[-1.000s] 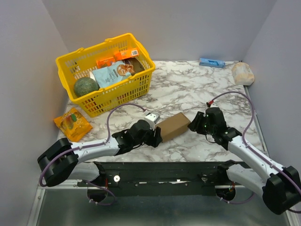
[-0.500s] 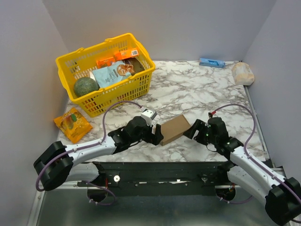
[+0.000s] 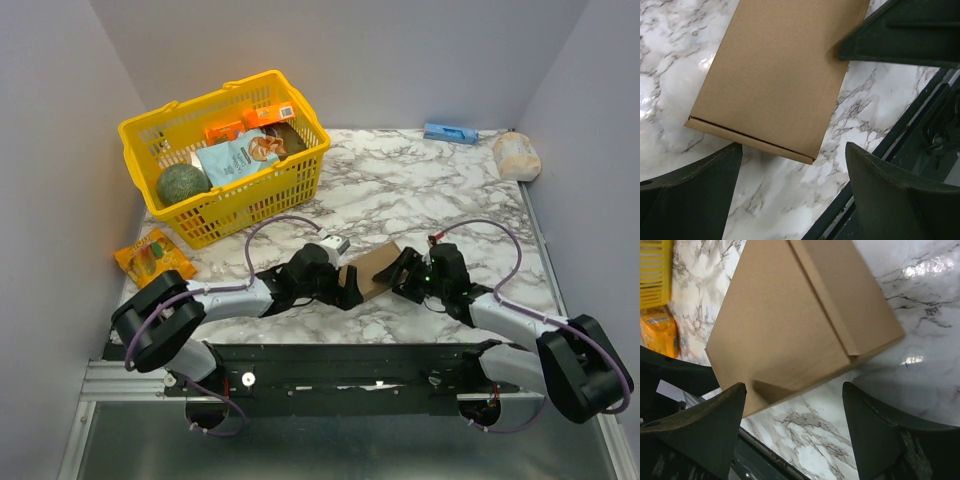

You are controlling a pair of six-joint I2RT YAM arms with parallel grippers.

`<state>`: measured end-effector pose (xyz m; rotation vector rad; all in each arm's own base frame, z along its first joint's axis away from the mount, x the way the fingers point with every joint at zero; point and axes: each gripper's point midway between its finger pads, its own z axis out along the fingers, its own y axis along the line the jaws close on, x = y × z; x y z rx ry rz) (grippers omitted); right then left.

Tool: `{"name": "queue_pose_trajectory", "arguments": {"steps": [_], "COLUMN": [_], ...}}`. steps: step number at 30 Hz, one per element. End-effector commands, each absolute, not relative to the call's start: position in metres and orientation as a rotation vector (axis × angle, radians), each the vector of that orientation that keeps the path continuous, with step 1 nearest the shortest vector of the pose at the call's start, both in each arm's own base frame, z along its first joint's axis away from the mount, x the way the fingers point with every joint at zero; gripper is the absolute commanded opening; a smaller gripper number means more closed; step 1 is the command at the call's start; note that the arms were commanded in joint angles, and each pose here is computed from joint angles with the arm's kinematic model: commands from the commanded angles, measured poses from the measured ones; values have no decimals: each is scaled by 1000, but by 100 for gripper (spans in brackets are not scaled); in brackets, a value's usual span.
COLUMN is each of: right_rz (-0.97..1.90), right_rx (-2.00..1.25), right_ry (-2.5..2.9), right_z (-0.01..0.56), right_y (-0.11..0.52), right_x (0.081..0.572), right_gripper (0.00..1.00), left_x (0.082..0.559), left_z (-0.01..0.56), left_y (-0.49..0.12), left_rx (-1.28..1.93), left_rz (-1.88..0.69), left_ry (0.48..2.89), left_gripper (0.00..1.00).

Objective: Fold the paper box

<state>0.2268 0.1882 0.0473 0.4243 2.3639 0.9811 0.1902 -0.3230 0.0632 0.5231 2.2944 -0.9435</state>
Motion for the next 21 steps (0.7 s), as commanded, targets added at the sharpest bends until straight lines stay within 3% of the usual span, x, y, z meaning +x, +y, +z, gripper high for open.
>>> {"name": "queue_pose_trajectory", "arguments": {"steps": [1, 10, 15, 21], "right_rz": [1035, 874, 829, 675], "right_rx": [390, 399, 279, 161], "right_ry": [2263, 2224, 2155, 2026], "right_z": [71, 72, 102, 138], "right_y": [203, 178, 176, 147], "right_x": [258, 324, 347, 352], "right_gripper": [86, 86, 87, 92], "left_x": [220, 338, 364, 375], "left_z": [91, 107, 121, 162], "left_y": [-359, -372, -369, -313], "left_rx": [487, 399, 456, 340], "left_rz": [-1076, -1003, -894, -763], "left_ry": [2143, 2006, 1969, 1880], "left_gripper": [93, 92, 92, 93]}}
